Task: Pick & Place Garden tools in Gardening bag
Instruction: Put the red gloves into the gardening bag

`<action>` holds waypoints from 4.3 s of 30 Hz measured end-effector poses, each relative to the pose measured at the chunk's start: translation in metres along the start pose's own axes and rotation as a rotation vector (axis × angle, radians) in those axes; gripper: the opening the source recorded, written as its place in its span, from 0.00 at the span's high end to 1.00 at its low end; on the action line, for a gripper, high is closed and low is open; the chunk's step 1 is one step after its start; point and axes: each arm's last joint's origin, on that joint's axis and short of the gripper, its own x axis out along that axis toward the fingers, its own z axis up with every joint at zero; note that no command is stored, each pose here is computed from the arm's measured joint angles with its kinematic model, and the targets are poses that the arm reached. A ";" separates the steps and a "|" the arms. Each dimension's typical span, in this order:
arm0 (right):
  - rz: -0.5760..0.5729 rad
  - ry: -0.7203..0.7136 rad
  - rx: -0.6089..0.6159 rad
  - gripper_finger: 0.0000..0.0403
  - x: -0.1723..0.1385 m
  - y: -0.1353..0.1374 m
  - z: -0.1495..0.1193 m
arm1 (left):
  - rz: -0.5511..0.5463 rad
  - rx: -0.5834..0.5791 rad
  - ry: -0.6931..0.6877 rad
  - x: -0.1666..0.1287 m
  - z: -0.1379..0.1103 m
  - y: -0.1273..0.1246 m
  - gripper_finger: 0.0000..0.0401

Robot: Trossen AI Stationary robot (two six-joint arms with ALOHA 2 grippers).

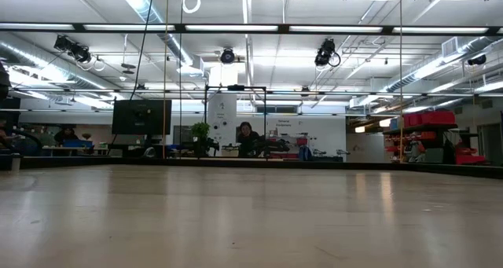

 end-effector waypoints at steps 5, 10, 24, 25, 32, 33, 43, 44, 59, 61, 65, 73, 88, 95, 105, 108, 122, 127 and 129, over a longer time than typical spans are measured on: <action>-0.003 0.030 -0.013 1.00 0.001 0.002 -0.004 | 0.025 0.000 -0.003 0.000 0.000 0.001 0.71; 0.026 0.059 -0.002 1.00 0.006 0.002 -0.013 | 0.046 0.000 -0.006 0.000 0.000 0.001 0.71; 0.107 -0.026 0.041 1.00 0.029 0.004 -0.051 | 0.057 0.000 0.007 0.000 -0.001 0.002 0.71; 0.109 -0.035 0.047 1.00 0.030 0.005 -0.054 | 0.058 0.000 0.015 0.000 -0.002 0.002 0.71; 0.116 -0.052 0.059 1.00 0.031 0.015 -0.074 | 0.067 -0.006 0.087 0.000 -0.009 0.003 0.71; 0.116 -0.049 0.061 1.00 0.031 0.016 -0.076 | 0.067 -0.006 0.088 0.000 -0.009 0.003 0.71; 0.153 -0.094 0.071 1.00 0.039 0.029 -0.100 | 0.066 -0.006 0.083 0.000 -0.009 0.003 0.71; 0.159 -0.106 0.080 1.00 0.040 0.031 -0.102 | 0.066 -0.006 0.083 0.000 -0.009 0.003 0.71; 0.228 -0.170 0.168 1.00 0.042 0.055 -0.130 | 0.066 -0.006 0.083 0.000 -0.009 0.003 0.71; 0.234 -0.157 0.171 1.00 0.043 0.058 -0.132 | 0.066 -0.006 0.083 0.000 -0.009 0.003 0.71; 0.250 -0.124 0.170 1.00 0.047 0.064 -0.137 | 0.066 -0.006 0.083 0.000 -0.009 0.003 0.71; 0.258 -0.124 0.173 1.00 0.052 0.071 -0.139 | 0.066 -0.007 0.082 0.000 -0.008 0.003 0.71; 0.204 -0.120 0.139 1.00 0.066 0.080 -0.147 | 0.066 -0.007 0.082 0.000 -0.008 0.003 0.71; 0.193 -0.098 0.124 1.00 0.074 0.083 -0.153 | 0.066 -0.007 0.082 0.000 -0.008 0.003 0.71; 0.167 -0.075 0.124 1.00 0.080 0.083 -0.158 | 0.066 -0.007 0.082 0.000 -0.008 0.003 0.71; 0.167 -0.076 0.124 1.00 0.080 0.083 -0.158 | 0.065 -0.007 0.082 0.000 -0.008 0.003 0.71; 0.166 -0.074 0.124 0.90 0.080 0.083 -0.159 | 0.065 -0.007 0.082 0.000 -0.008 0.003 0.71; 0.106 -0.077 0.149 0.81 0.080 0.082 -0.159 | 0.065 -0.007 0.082 0.000 -0.008 0.003 0.71; 0.097 -0.077 0.152 0.77 0.080 0.081 -0.159 | 0.065 -0.007 0.082 0.000 -0.008 0.003 0.71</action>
